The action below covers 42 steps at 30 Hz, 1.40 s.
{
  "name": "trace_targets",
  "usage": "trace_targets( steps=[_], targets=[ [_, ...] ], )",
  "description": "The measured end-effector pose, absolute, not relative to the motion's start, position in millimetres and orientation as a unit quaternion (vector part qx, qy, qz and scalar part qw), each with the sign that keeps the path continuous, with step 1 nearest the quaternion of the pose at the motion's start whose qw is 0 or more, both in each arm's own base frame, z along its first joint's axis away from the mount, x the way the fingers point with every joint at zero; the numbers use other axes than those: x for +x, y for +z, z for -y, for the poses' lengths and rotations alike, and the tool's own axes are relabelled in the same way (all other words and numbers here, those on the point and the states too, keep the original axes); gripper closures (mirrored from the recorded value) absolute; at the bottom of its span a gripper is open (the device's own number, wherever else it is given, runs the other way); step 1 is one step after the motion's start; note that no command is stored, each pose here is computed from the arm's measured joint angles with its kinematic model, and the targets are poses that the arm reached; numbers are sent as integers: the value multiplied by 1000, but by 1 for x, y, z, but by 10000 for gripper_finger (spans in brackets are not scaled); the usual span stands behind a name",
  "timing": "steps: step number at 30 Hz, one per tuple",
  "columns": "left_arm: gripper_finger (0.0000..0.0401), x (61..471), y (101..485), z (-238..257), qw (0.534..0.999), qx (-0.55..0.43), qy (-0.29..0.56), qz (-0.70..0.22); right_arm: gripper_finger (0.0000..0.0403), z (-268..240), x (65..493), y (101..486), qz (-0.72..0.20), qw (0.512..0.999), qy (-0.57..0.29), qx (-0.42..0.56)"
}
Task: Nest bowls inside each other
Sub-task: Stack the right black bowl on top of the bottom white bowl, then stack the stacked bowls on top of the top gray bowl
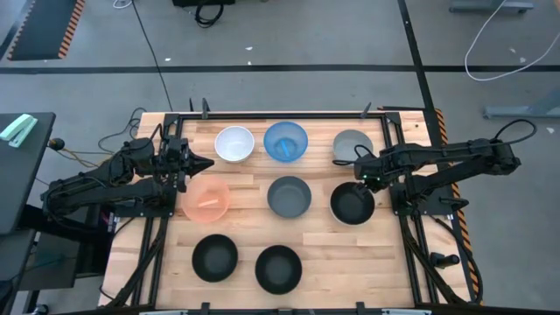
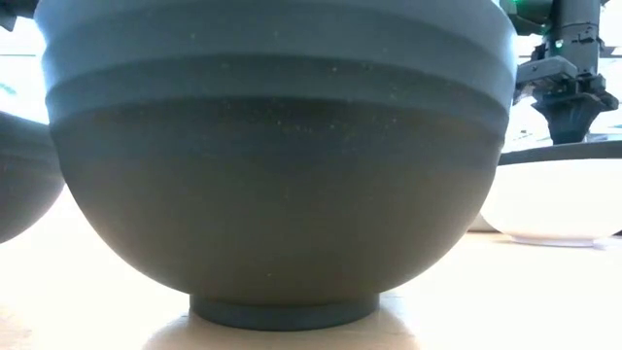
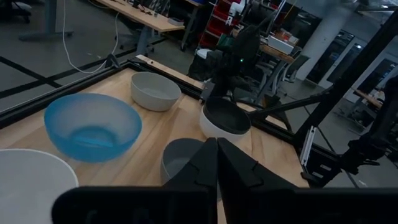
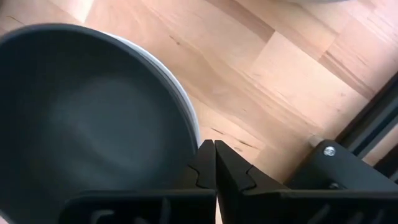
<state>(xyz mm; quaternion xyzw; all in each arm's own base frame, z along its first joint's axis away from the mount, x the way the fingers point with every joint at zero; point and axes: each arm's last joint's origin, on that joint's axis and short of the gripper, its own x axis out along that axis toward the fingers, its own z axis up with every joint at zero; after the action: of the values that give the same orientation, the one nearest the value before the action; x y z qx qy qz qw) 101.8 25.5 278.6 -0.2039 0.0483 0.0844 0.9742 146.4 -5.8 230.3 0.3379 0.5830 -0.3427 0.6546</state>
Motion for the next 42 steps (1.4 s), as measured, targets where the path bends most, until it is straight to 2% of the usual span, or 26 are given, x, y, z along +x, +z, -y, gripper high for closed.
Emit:
trace_targets(
  steps=[5, 11, 17, 25, 34, 42],
  targets=[
    [384, 102, 279, -26, 974, -205, 84, -48, 399, 5, 144, 232, -582, 648, -346, 351],
    [375, 102, 279, -26, 974, -206, 84, -48, 376, 3, 148, 244, -579, 649, -314, 380],
    [382, 102, 279, -26, 974, -206, 85, -48, 358, 3, 150, 252, -572, 658, -306, 382],
    [390, 102, 279, -26, 974, -204, 84, -49, 310, 4, 146, 251, -587, 654, -309, 364],
    [375, 102, 277, -25, 974, -205, 86, -55, 251, 4, 145, 251, -590, 653, -309, 359],
    [386, 101, 275, -25, 972, -207, 88, -69, 232, 3, 144, 227, -597, 645, -310, 363]
  ],
)
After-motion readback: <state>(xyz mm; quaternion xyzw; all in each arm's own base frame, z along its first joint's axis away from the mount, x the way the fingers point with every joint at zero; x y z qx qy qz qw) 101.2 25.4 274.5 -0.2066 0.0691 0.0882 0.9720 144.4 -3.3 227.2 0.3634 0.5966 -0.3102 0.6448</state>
